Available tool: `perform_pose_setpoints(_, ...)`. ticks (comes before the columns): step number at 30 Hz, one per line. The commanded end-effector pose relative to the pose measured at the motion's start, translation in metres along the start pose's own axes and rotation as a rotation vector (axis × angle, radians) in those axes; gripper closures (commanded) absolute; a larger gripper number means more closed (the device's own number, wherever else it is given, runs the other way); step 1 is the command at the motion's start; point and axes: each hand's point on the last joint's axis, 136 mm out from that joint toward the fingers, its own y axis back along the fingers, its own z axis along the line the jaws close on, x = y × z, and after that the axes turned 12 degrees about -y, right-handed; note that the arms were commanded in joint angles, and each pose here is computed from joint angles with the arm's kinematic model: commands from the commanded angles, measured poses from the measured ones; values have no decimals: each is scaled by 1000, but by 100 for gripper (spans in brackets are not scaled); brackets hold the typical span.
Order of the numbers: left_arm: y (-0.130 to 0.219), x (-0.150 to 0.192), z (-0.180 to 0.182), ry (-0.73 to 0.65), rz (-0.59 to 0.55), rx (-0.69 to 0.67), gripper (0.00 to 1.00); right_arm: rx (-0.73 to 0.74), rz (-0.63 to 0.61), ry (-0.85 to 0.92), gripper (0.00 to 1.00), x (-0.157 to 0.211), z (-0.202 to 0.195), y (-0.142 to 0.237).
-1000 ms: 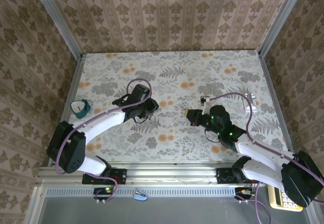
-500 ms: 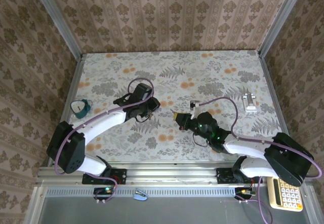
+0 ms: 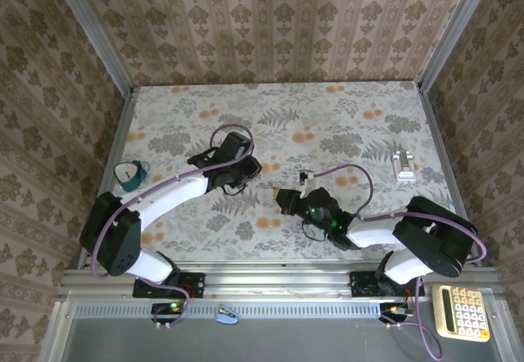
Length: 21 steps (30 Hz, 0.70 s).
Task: Unlock with the key
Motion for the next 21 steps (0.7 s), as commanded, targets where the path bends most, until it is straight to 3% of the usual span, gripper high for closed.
perform_pose_setpoints(1,4,-5,-9,31,-7,20,71,-53,-49,-33,100,-9,15,-2)
perform_pose_setpoints(9,4,-6,-9,68,6,42,71,-31,-29,19,100,-5,14,-7)
perform_pose_setpoints(21,4,-4,-1,92,38,-14,73,-60,-4,-43,100,0,23,-22)
